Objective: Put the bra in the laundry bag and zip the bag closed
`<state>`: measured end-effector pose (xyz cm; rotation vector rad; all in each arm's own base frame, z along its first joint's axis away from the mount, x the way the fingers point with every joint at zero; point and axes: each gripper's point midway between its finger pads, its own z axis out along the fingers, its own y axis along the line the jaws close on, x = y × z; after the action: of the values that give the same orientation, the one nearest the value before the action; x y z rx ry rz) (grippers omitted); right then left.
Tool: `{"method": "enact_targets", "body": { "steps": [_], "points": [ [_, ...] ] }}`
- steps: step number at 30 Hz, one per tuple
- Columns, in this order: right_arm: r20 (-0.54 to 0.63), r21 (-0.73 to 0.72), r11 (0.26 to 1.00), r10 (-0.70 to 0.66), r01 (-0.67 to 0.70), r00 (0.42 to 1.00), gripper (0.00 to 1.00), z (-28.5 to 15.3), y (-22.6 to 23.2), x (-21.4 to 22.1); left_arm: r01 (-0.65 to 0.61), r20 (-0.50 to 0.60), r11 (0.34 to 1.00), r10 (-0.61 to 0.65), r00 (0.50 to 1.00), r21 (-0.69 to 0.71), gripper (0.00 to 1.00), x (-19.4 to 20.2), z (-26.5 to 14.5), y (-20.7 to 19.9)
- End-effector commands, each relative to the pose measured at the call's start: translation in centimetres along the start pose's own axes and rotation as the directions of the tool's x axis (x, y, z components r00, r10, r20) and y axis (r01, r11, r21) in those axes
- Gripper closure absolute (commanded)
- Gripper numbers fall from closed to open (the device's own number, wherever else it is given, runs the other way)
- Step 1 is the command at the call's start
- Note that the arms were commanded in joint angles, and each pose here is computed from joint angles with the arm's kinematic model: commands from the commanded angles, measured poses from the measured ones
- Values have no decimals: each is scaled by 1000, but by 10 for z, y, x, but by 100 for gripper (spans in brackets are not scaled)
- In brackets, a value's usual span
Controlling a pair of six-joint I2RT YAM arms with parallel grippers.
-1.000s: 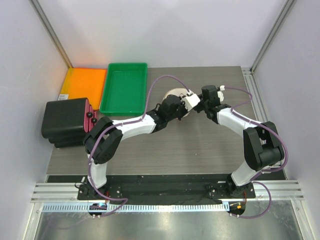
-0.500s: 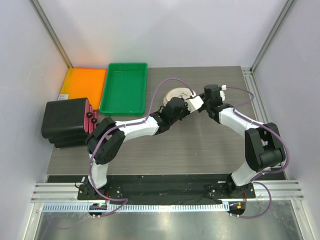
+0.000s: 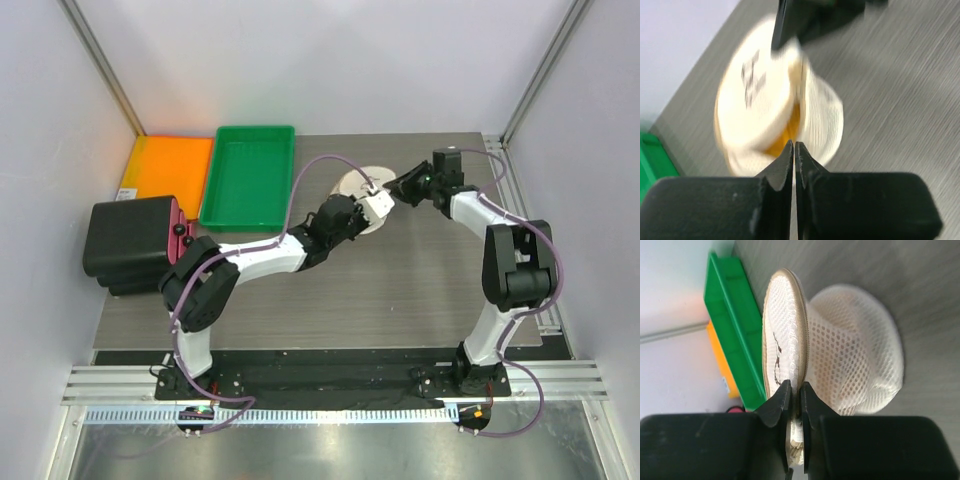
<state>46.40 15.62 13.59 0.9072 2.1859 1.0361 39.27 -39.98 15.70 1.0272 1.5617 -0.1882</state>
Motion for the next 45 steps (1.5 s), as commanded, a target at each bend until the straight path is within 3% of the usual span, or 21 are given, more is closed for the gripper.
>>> {"method": "enact_targets", "body": {
  "steps": [1, 6, 10, 11, 12, 14, 20, 23, 28, 37, 45],
  "points": [
    [113, -99, 985, -127, 138, 985, 99, -2, 27, -68, 55, 2, 998, -55, 998, 7, 100, -3, -21, 17],
    [30, -176, 969, -171, 174, 985, 99, 14, 40, -68, 73, 13, 997, -74, 997, 28, 100, -6, -18, 17],
    [45, -132, 984, -110, 116, 993, 99, 12, 28, -57, 143, 30, 989, -144, 989, 32, 100, -13, -15, 23],
    [60, -149, 984, -92, 100, 994, 99, 2, 36, -52, 175, 45, 984, -176, 983, 37, 96, -18, -15, 24],
    [64, -128, 989, -64, 72, 996, 99, 3, 24, -45, 189, 75, 981, -191, 979, 39, 82, -24, -15, 28],
    [69, -112, 993, -35, 43, 997, 99, -5, 29, -34, 198, 93, 979, -201, 975, 46, 66, -27, -14, 27],
    [120, -44, 992, 124, -119, 985, 99, -14, 13, -17, 215, 135, 974, -224, 965, 77, 46, -38, -11, 22],
    [163, -25, 987, 161, -159, 973, 99, -20, 12, -15, 227, 170, 972, -234, 957, 63, 46, -45, -12, 24],
    [177, 52, 982, 167, -179, 970, 99, -22, 12, -5, 218, 200, 974, -226, 953, 60, 58, -52, -9, 21],
    [165, 52, 981, 178, -189, 970, 99, -18, 17, 4, 134, 197, 989, -144, 970, 64, 56, -56, 1, -3],
    [157, 36, 982, 178, -186, 971, 99, -23, 24, 10, 74, 149, 997, -75, 986, 15, 65, -48, 16, -9]
  ]
}}
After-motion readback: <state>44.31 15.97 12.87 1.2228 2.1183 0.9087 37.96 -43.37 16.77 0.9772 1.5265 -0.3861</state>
